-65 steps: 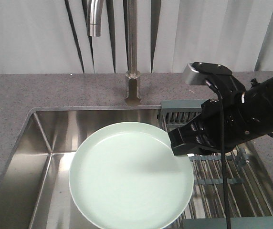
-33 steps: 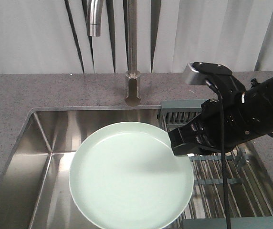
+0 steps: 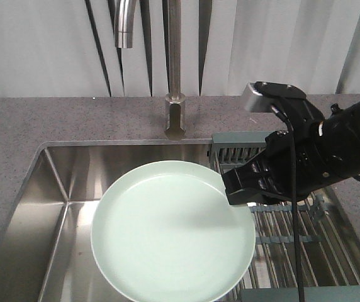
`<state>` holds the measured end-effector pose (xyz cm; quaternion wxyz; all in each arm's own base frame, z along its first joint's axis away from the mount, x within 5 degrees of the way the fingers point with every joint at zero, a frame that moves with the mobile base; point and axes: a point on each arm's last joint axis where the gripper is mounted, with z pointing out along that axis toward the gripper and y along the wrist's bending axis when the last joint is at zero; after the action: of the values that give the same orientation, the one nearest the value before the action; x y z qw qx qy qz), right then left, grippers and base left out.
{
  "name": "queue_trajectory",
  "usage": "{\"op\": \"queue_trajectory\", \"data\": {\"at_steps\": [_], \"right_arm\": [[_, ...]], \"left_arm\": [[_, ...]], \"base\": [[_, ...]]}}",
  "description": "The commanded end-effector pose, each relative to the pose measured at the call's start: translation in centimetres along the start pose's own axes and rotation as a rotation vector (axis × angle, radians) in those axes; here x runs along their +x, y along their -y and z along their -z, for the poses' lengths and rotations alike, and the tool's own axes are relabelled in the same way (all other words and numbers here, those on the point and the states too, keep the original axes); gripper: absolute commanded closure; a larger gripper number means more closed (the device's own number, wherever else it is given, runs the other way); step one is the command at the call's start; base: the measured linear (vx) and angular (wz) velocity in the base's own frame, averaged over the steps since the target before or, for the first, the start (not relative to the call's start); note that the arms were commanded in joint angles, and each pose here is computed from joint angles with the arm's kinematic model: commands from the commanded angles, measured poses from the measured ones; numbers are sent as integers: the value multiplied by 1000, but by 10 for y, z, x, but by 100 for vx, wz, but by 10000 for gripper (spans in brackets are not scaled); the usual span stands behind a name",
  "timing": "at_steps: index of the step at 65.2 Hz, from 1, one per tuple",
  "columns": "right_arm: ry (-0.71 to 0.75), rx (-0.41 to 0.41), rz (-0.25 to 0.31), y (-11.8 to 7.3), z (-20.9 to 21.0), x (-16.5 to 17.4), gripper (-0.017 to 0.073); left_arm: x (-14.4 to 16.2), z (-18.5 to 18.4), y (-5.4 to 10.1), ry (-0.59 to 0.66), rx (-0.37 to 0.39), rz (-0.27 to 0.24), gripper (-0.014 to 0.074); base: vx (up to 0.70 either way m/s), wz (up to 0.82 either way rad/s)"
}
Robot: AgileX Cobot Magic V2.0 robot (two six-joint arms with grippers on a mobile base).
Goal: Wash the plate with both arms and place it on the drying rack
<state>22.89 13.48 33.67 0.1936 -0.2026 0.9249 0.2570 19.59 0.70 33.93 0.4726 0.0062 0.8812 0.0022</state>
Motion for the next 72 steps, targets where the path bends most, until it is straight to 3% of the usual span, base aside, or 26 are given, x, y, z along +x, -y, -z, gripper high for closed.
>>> {"op": "queue_trajectory", "data": {"at_steps": [1,5,17,27,36,53,72], "right_arm": [[87,-25,13,-9,15,-6,568],[87,-25,13,-9,15,-6,568],[87,-25,13,-9,15,-6,568],[87,-25,13,-9,15,-6,568],[87,-25,13,-9,15,-6,568],[87,-25,13,-9,15,-6,568],[87,-25,13,-9,15,-6,568]], "left_arm": [[-23,-5,6,74,61,-60,67],[-28,-15,9,52,108,-121,70],[-39,-45,22,13,285,-221,71],[-50,-67,32,24,410,-248,71],[-58,-85,43,45,477,-294,71],[-79,-118,82,59,570,-398,71],[-94,-151,133,84,697,-550,71]], "base": [[0,0],[0,0],[0,0],[0,0],[0,0],[0,0],[0,0]]}}
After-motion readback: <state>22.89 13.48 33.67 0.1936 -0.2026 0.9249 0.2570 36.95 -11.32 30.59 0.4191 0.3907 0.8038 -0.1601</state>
